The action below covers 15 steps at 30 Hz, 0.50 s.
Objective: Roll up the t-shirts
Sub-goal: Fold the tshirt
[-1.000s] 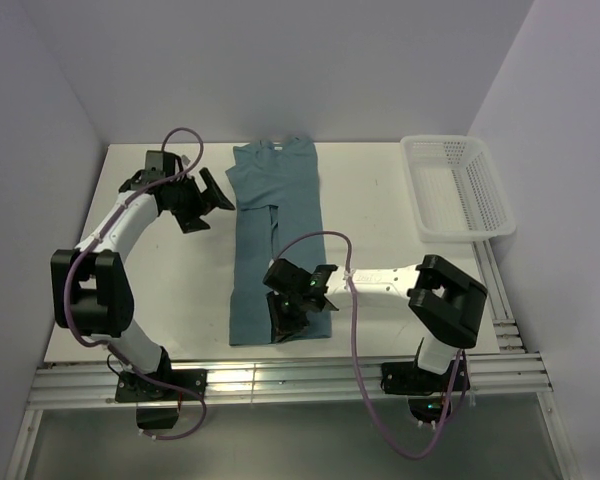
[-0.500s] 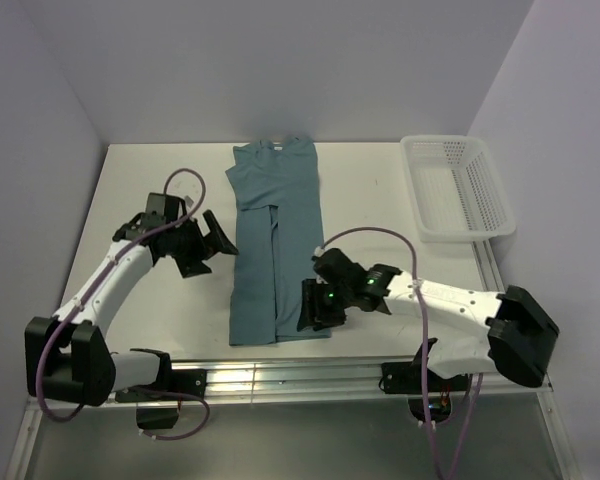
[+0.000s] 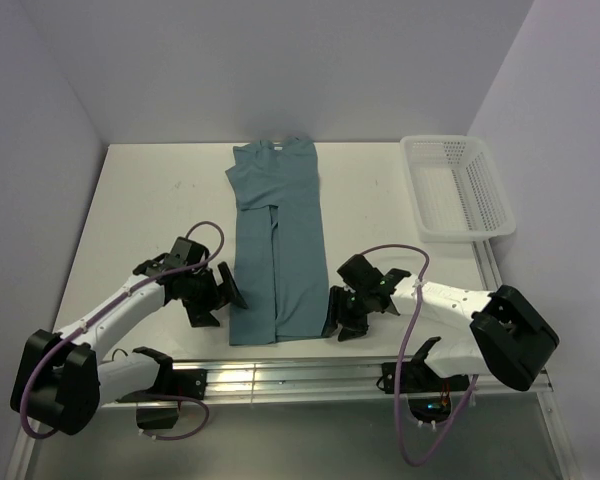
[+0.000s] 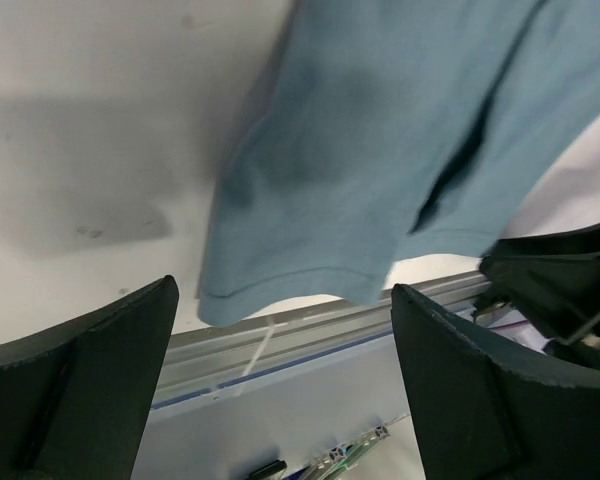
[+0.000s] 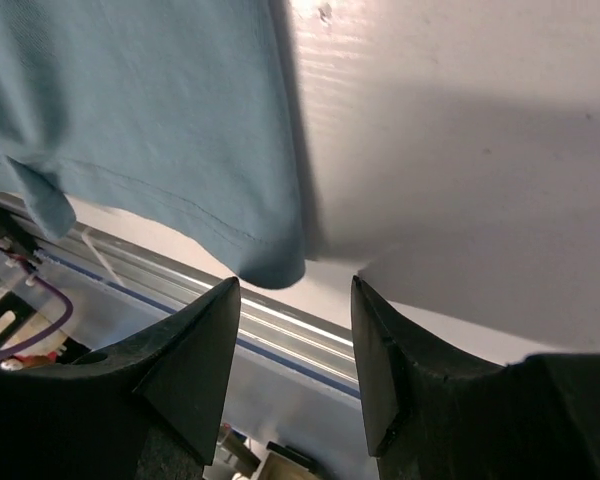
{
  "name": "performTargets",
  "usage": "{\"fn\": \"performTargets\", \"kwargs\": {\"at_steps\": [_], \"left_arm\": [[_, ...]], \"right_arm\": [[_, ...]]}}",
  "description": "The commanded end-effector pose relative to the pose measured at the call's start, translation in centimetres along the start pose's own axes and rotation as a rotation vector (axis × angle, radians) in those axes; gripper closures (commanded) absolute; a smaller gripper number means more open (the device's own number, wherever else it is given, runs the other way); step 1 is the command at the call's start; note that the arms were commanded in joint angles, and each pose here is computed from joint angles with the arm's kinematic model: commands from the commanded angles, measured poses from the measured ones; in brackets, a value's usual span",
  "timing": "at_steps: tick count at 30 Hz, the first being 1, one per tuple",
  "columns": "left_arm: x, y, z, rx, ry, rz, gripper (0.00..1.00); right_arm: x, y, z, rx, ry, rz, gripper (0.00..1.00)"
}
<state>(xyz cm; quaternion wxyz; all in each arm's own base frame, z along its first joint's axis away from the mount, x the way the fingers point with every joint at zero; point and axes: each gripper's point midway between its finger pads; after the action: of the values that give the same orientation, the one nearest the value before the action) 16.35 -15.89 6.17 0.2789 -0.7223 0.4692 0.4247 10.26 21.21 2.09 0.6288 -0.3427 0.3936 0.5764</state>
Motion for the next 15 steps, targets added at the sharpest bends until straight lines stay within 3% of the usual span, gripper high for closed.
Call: {"fn": "performTargets", "kwargs": {"at_steps": [1,8,15], "left_arm": [[0.5,0.9,1.1,-0.028,-0.008,0.004,0.07],[0.7,1.9,2.5,-0.031,-0.034,0.012,0.11],[1.4,2.7,3.2,-0.037,-0.059,0.050,0.29]], "right_arm": [[0.3,-1.0,1.3,0.010,-0.053,-0.018,0.45],[1.3,-2.0,1.7,0.043,-0.083,-0.016,0.48],[1.6,-2.4,1.6,0.039,-0.072,-0.008,0.68]]}}
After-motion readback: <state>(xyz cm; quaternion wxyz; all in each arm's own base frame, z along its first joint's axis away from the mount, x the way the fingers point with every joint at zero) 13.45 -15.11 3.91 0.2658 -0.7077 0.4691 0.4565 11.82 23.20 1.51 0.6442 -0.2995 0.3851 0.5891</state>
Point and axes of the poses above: each gripper's point midway between its finger pads, its own x axis out along the fingers, its own z axis along the line the jaws close on, y = z × x, and after that the axes turned 2 degrees about -x, right-handed
